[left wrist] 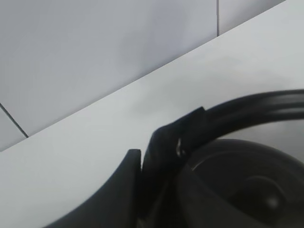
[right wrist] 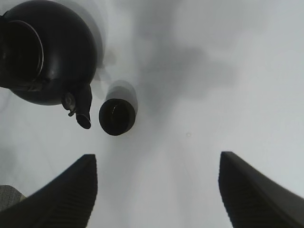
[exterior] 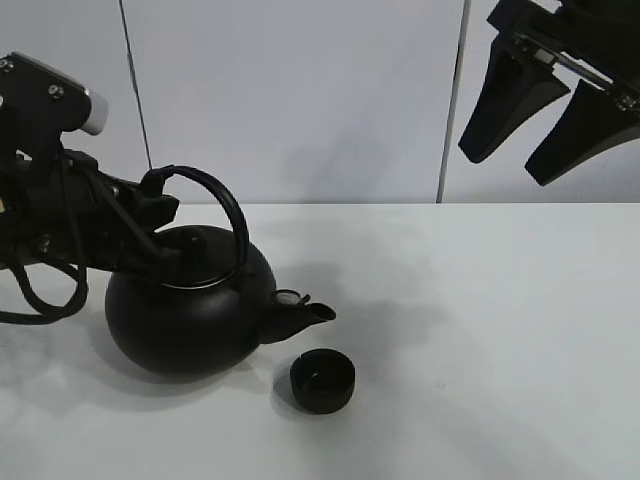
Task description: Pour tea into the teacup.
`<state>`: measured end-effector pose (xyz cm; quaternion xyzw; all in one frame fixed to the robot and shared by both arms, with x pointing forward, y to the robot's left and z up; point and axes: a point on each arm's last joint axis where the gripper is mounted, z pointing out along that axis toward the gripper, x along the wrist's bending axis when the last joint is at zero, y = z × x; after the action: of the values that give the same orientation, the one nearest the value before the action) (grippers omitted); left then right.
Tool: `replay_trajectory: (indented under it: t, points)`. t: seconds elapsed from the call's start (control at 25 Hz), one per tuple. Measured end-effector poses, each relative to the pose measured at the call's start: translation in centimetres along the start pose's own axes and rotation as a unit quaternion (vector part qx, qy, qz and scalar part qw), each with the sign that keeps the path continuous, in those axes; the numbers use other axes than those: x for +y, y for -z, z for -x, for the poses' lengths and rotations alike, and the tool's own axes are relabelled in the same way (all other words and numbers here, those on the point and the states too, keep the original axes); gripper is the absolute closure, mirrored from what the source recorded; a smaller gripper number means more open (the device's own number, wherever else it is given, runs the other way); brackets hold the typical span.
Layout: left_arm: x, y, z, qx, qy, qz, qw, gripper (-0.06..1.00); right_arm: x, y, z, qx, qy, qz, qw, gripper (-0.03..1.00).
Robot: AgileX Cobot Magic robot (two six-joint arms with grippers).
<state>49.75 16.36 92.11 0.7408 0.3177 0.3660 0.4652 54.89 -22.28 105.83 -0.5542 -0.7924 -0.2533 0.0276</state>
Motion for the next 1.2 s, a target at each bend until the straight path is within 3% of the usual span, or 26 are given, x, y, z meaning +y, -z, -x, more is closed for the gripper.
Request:
replay_trajectory:
  t: [1.2]
  points:
    - [0.97, -0.87, -0.28, 0.001, -0.050, 0.004, 0.999, 0.83, 0.07, 0.00, 0.03, -0.002, 0.000, 0.004, 1.000, 0.47]
